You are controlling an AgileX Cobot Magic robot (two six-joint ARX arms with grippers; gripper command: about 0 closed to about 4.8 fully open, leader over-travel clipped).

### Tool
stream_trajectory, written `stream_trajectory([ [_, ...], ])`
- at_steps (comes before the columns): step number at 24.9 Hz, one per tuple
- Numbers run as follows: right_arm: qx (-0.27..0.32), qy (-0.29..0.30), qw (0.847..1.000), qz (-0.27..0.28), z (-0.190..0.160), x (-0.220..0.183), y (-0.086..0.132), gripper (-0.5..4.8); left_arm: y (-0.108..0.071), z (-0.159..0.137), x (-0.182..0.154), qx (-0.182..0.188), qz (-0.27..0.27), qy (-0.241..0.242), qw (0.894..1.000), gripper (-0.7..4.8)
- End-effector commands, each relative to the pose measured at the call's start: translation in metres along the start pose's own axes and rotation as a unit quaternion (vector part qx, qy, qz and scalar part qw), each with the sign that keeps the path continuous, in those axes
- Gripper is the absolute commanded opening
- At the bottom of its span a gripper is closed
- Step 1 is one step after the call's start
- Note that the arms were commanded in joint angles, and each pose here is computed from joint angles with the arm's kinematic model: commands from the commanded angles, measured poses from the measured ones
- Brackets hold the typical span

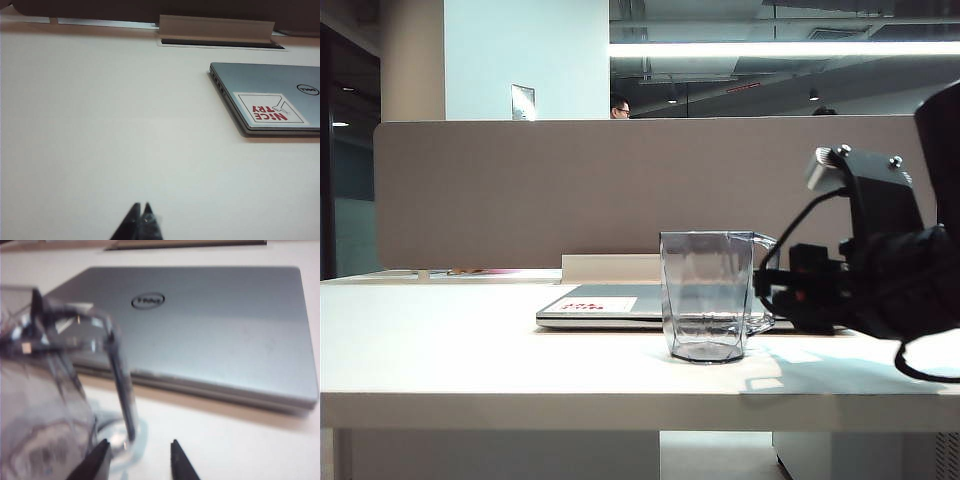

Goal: Pick up the water cup and place it on the side of the laptop close to you.

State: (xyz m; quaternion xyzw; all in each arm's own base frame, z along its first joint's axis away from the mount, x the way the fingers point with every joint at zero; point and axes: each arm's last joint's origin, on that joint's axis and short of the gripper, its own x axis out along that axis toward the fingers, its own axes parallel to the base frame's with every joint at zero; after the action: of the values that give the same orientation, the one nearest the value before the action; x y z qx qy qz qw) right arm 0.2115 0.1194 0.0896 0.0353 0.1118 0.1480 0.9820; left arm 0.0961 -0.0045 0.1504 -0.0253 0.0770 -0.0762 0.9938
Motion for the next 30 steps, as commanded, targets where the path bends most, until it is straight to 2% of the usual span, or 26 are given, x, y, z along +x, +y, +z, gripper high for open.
stream_trajectory([
  [1, 0.002, -0.010, 1.000, 0.008, 0.002, -0.010, 0.003, 1.71, 0.000, 0.000, 0.000, -0.002, -0.002, 0.004, 1.000, -0.04],
  [3, 0.003, -0.014, 1.000, 0.008, 0.003, -0.016, 0.002, 1.65, 0.000, 0.000, 0.000, -0.002, -0.002, 0.004, 1.000, -0.04],
  [8, 0.003, -0.051, 0.998, -0.028, 0.016, -0.034, -0.004, -0.07, 0.000, 0.000, 0.000, -0.002, -0.002, 0.004, 1.000, -0.04],
  [11, -0.017, -0.087, 0.994, -0.057, 0.028, -0.049, -0.008, -0.06, 0.000, 0.000, 0.000, -0.002, -0.002, 0.005, 1.000, -0.04],
  [18, -0.015, -0.138, 0.986, -0.093, 0.040, -0.073, -0.014, -0.06, 0.000, 0.000, 0.000, -0.002, -0.002, 0.004, 1.000, -0.04],
  [21, -0.034, -0.148, 0.983, -0.102, 0.041, -0.084, -0.017, -0.06, 0.000, 0.000, 0.000, -0.002, -0.002, 0.004, 1.000, -0.04],
  [30, -0.032, -0.154, 0.982, -0.108, 0.045, -0.087, -0.017, -0.06, 0.000, 0.000, 0.000, -0.002, -0.002, 0.004, 1.000, -0.03],
])
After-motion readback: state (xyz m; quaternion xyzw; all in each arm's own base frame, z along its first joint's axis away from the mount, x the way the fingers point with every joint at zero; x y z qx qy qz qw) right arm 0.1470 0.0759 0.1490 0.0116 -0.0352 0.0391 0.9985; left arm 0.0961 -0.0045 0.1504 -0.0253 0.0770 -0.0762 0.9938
